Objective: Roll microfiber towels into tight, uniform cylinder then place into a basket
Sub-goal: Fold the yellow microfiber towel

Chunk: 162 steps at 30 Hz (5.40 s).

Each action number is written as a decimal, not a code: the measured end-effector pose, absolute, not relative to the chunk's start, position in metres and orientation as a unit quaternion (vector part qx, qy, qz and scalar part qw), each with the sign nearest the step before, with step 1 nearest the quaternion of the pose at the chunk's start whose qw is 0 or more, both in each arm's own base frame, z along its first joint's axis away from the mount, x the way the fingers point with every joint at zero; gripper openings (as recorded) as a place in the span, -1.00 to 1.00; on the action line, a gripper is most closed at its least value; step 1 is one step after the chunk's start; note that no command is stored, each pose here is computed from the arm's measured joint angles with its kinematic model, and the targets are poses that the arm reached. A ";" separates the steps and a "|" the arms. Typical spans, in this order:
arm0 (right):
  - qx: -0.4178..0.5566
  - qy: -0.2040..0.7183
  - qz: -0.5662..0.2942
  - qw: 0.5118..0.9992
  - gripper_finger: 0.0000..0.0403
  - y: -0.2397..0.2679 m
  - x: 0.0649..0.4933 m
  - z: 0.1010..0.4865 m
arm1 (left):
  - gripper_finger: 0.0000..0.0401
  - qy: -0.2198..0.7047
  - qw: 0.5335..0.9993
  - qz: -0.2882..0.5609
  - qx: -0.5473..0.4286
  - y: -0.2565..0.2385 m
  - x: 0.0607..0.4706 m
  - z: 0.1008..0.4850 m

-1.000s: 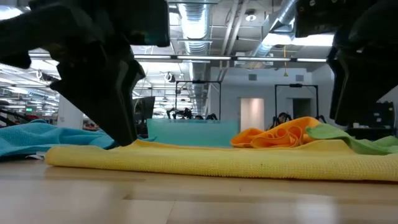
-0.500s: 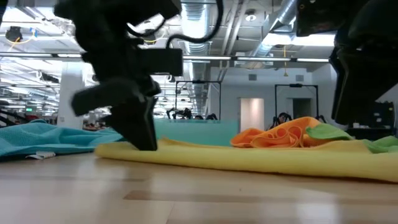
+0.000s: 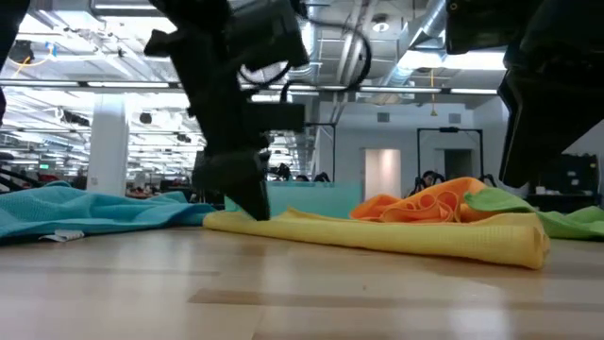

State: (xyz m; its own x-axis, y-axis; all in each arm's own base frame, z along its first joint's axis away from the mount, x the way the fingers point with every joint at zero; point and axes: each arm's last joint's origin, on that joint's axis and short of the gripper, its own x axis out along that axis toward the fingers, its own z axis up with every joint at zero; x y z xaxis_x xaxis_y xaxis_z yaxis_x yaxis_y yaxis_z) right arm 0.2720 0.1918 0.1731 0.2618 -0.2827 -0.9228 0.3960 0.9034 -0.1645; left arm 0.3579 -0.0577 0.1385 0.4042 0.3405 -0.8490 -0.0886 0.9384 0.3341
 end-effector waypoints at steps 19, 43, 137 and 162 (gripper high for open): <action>0.044 0.568 -0.243 0.785 -0.41 0.208 0.249 0.173 | -0.50 0.288 0.956 0.037 0.031 -0.155 0.395 0.122; 0.040 0.570 -0.249 0.782 -0.41 0.204 0.251 0.173 | -0.50 0.465 0.881 -0.070 0.059 -0.151 0.386 0.102; 0.011 0.511 -0.282 0.812 -0.41 0.179 0.274 0.171 | -0.50 0.424 0.901 0.090 -0.024 -0.068 0.347 0.109; -0.100 0.503 -0.250 0.822 -0.41 0.187 0.266 0.173 | -0.50 0.479 0.856 0.091 0.171 -0.148 0.375 0.181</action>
